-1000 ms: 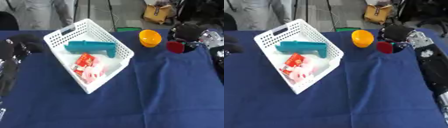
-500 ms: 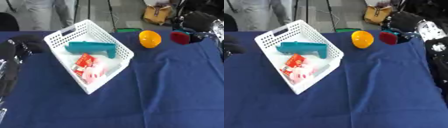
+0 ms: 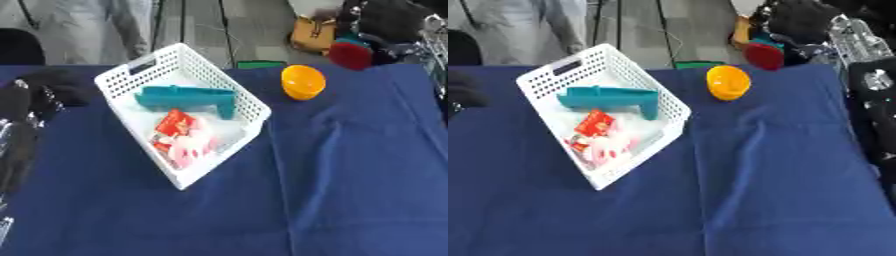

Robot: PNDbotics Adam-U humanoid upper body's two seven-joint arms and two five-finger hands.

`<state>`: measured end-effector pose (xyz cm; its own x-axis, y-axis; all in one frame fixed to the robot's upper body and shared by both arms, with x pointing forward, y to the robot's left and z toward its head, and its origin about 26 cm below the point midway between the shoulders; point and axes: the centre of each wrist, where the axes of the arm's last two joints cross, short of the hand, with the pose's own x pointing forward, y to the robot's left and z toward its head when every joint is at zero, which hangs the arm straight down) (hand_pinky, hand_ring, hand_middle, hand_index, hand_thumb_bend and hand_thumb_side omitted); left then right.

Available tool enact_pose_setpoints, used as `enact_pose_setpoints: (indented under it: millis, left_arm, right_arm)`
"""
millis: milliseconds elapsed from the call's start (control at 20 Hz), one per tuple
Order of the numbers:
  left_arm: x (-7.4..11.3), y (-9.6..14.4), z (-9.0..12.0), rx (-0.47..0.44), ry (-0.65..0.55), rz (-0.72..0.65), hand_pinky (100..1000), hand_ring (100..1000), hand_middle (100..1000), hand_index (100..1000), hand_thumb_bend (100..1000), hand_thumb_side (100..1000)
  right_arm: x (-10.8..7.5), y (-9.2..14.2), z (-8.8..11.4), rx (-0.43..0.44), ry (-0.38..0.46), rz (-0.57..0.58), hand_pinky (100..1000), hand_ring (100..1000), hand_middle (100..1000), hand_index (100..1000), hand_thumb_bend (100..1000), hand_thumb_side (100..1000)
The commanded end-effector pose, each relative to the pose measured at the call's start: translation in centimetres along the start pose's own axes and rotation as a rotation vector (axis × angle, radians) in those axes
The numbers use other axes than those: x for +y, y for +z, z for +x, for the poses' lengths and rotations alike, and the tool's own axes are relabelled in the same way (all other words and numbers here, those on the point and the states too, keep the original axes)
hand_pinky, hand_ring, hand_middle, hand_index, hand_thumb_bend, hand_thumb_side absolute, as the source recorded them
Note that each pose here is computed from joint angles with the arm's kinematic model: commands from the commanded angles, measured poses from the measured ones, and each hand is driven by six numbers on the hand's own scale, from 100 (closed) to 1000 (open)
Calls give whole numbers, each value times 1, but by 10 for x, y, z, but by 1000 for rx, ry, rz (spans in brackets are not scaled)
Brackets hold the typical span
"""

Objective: Pick up objects on the table and place them in the box.

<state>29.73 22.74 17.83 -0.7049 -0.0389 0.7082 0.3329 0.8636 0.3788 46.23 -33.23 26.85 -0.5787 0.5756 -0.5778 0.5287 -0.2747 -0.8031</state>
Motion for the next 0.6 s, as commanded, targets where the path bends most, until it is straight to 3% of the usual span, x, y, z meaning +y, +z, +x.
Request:
enact_pose_setpoints:
  millis: [50,250,300,600]
  left_arm:
    - [4,-3,7,-25,-15,-5,758,687,711,821,228,903]
    - [4,-4,8,-28,-12,-5,758,687,711,821,228,903]
    - [3,-5,8,-32,-8,-7,758,687,710,821,228,904]
    - [1,-8,9,-47,3,-18,757,687,710,821,226,903]
  right_arm:
    - [-26,-19,-2,11,33,-115,636,598,318,431,251,100]
    - [-30,-32,6,19,23,-176,630,595,316,430,252,100]
    - [-31,-44,13,21,-2,-219,585,572,301,423,224,100]
    - [-29,-83,38,8,-75,-283,564,561,298,421,206,100]
